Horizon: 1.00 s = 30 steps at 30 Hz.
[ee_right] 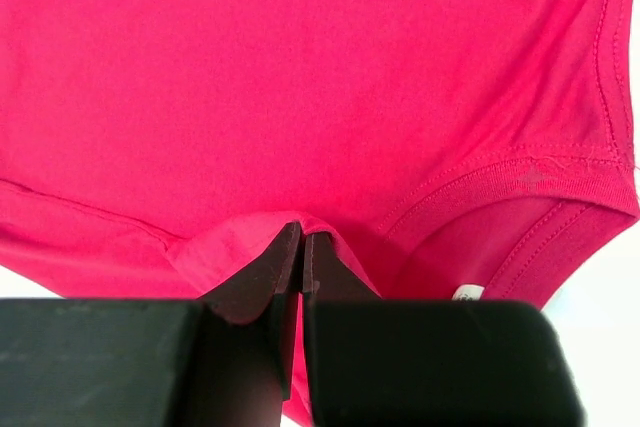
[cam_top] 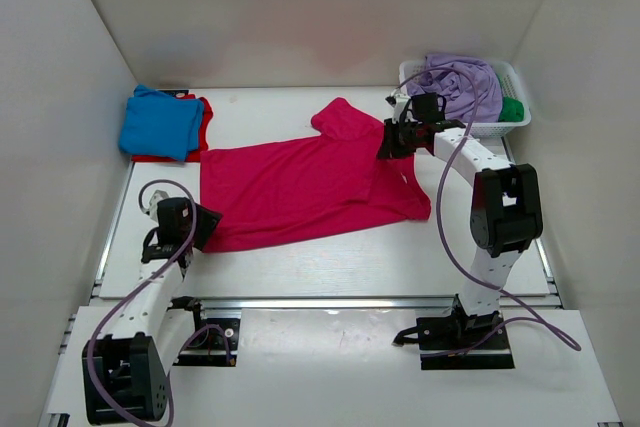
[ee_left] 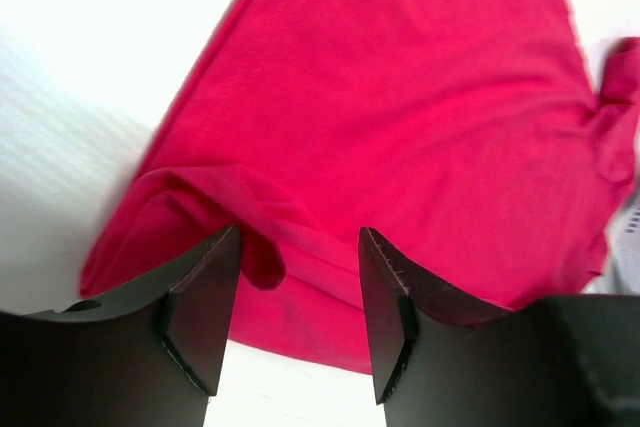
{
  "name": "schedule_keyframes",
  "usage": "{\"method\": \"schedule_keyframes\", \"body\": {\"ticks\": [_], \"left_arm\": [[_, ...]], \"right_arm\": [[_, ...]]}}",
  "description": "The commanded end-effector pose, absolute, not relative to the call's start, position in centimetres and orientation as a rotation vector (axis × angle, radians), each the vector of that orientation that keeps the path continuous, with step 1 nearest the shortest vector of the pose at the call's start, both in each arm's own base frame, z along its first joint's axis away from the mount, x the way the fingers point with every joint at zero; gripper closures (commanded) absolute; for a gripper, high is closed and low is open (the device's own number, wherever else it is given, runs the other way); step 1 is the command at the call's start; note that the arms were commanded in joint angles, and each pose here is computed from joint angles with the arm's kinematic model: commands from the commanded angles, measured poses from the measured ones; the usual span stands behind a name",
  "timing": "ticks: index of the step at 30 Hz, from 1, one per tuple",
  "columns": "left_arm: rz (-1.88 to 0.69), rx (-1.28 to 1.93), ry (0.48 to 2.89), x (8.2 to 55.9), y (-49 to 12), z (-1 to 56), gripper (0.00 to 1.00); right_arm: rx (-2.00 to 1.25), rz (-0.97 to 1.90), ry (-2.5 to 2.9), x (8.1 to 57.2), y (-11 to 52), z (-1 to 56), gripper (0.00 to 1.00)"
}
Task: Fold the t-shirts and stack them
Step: Fold the flattened tshirt in 1/3 of the way
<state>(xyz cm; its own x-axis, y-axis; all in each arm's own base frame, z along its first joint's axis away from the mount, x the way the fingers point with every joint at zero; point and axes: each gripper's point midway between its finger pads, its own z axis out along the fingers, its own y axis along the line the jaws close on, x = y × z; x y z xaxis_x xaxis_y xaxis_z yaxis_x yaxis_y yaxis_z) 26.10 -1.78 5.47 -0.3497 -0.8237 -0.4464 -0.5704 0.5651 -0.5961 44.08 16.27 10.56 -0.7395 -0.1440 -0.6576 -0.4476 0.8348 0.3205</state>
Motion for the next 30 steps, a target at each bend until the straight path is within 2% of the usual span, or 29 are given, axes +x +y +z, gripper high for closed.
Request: {"method": "schedule_keyframes", "body": {"ticks": [1, 5, 6, 7, 8, 10, 11, 15, 19, 23, 27, 30], "left_arm": [[-0.528, -1.092, 1.970, 28.1, -2.1, 8.9, 0.39], [-0.568, -1.110, 1.927, 28.7, -2.0, 9.5, 0.42], [-0.581, -1.125, 1.932, 28.5, -2.2, 9.0, 0.52], [-0.590, -1.125, 1.925, 28.6, -2.2, 9.1, 0.65], [-0.599, -1.129, 1.934, 28.4, -2.4, 8.7, 0.73], [-0.569, -1.114, 1.979, 27.8, -2.6, 8.3, 0.71], [-0.537, -1.071, 1.981, 28.0, -2.3, 9.0, 0.65], [-0.424, -0.958, 2.048, 27.4, -1.7, 10.0, 0.51], [-0.301, -0.820, 2.116, 26.8, -1.8, 11.3, 0.40], [-0.175, -0.778, 2.125, 25.8, -0.3, 11.1, 0.39], [-0.173, -0.770, 2.226, 25.1, -0.6, 8.6, 0.48], [-0.186, -0.750, 2.287, 24.9, -1.5, 7.2, 0.46]], "right_arm": [[-0.413, 0.608, 2.288, 45.7, 16.5, 12.4, 1.00], [-0.413, 0.623, 2.283, 45.6, 16.7, 12.3, 1.00], [-0.412, 0.624, 2.278, 45.7, 16.6, 12.4, 1.00], [-0.407, 0.628, 2.275, 45.8, 16.4, 12.6, 1.00], [-0.404, 0.629, 2.278, 45.8, 16.3, 12.5, 1.00], [-0.398, 0.634, 2.283, 45.6, 16.3, 12.6, 1.00], [-0.397, 0.630, 2.276, 45.6, 16.0, 12.8, 1.00], [-0.405, 0.625, 2.287, 45.2, 16.3, 12.4, 0.99], [-0.410, 0.623, 2.287, 45.0, 16.2, 12.4, 1.00], [-0.403, 0.631, 2.285, 44.7, 16.1, 12.5, 1.00], [-0.403, 0.632, 2.291, 44.5, 16.1, 12.4, 0.99], [-0.411, 0.636, 2.286, 44.3, 16.4, 12.5, 1.00]]}}
